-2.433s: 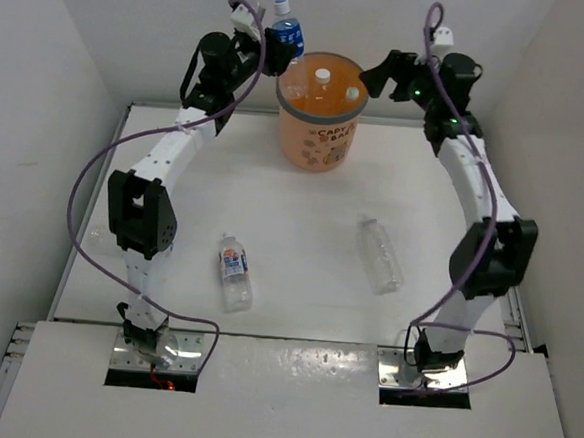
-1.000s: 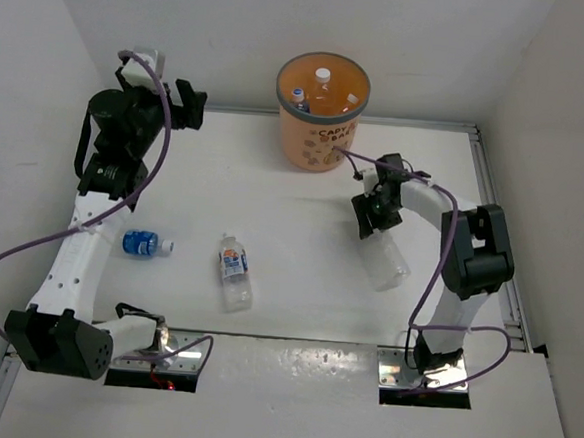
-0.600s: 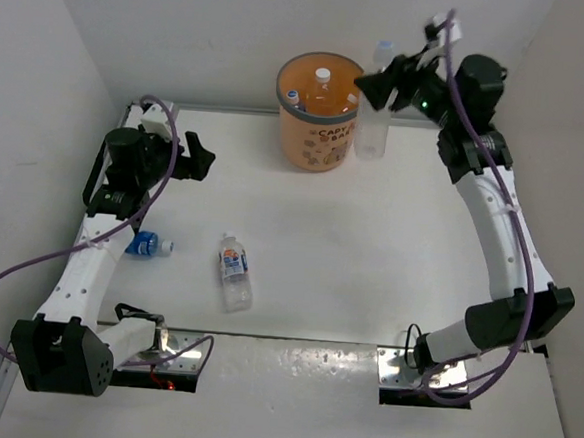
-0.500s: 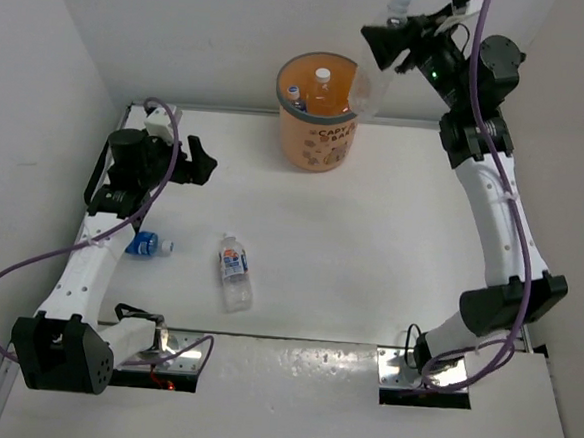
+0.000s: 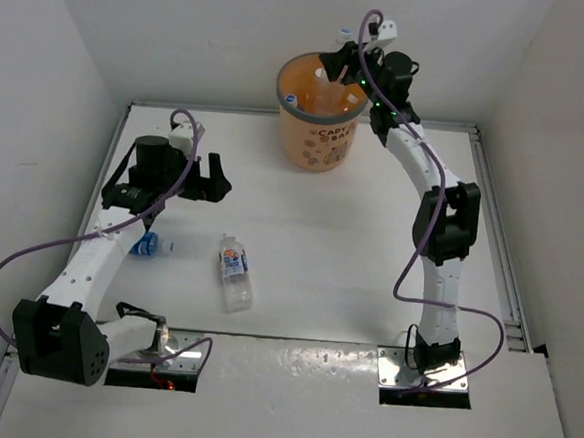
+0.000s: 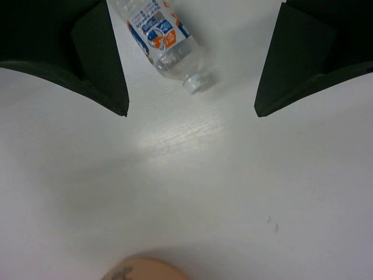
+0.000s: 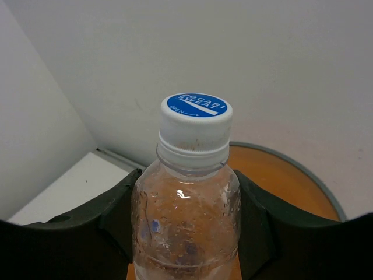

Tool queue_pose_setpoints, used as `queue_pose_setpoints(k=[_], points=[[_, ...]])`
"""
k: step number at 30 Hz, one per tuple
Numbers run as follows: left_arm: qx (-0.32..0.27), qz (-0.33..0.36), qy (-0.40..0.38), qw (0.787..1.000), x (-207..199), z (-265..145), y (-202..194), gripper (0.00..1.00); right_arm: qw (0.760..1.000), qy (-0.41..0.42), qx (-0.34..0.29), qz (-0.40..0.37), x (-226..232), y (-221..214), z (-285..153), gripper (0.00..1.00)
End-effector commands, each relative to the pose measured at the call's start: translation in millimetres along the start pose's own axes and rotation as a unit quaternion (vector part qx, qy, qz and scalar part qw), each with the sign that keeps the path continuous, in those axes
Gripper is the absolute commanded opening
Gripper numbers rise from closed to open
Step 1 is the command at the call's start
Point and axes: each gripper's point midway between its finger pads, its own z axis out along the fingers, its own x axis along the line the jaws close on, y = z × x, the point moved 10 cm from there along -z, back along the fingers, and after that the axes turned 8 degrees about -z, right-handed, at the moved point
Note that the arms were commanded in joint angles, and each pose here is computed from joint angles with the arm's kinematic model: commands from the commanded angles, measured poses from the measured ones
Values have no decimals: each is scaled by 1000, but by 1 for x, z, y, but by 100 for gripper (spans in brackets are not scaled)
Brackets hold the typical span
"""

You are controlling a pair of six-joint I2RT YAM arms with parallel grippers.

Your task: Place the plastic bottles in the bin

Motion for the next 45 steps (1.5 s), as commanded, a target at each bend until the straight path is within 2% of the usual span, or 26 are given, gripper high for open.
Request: queue_pose_setpoints(k=[1,2,8,11,12,15,18,19,22,23,25,27,29,30,31,32,37,38,40,41,42,45], points=[[49,-13,7,999,-8,-1,-11,98,990,14,-123,-65,20,61,11,0],[74,-14,10,997,-9,1,-24,100,991,15,-116,-69,20,53,13,0],[126,-33,22,991,-8,9,-53,100,992,19,-68,-102,29,6,10,1],[164,-55,31,984,-7,17,-65,100,993,15,-46,-111,31,-6,1,51],[178,-58,40,981,-7,23,-70,100,992,14,-44,-117,34,-3,-2,81],[190,-85,83,975,-8,31,-78,100,991,-7,-31,-133,32,0,-13,92],[219,-94,88,967,-12,37,-84,100,990,-17,-29,-140,29,15,-26,99],[231,-92,88,965,-14,41,-86,100,988,-20,-40,-146,30,30,-33,99],[252,-101,94,958,-15,44,-94,100,990,-23,-25,-137,25,40,-45,99],[271,-100,99,952,-15,46,-103,100,990,-21,-30,-134,29,59,-56,99],[287,-103,100,947,-13,48,-108,100,991,-20,-16,-130,27,66,-75,99],[328,-106,110,932,-12,51,-121,100,990,-15,-35,-137,31,96,-100,99],[343,-105,113,927,-12,55,-126,100,991,-14,-7,-131,30,89,-121,99],[352,-102,113,924,-14,57,-130,100,990,-18,-14,-137,30,100,-133,99],[363,-103,118,919,-12,63,-133,100,992,-22,24,-124,23,77,-143,99],[369,-105,120,916,-14,67,-135,100,991,-29,11,-127,23,94,-159,99],[401,-111,118,902,-11,85,-142,98,992,-56,65,-89,12,75,-201,99],[403,-113,112,901,-12,87,-141,94,993,-51,78,-77,15,68,-211,99],[398,-110,92,906,-14,92,-130,76,993,-55,72,-79,18,75,-226,99],[395,-112,83,908,-15,92,-124,58,992,-52,93,-70,18,61,-231,99],[387,-112,74,912,-18,95,-117,50,992,-54,88,-71,19,66,-237,99],[326,-104,25,939,-36,101,-66,28,991,-51,107,-58,20,58,-246,98]])
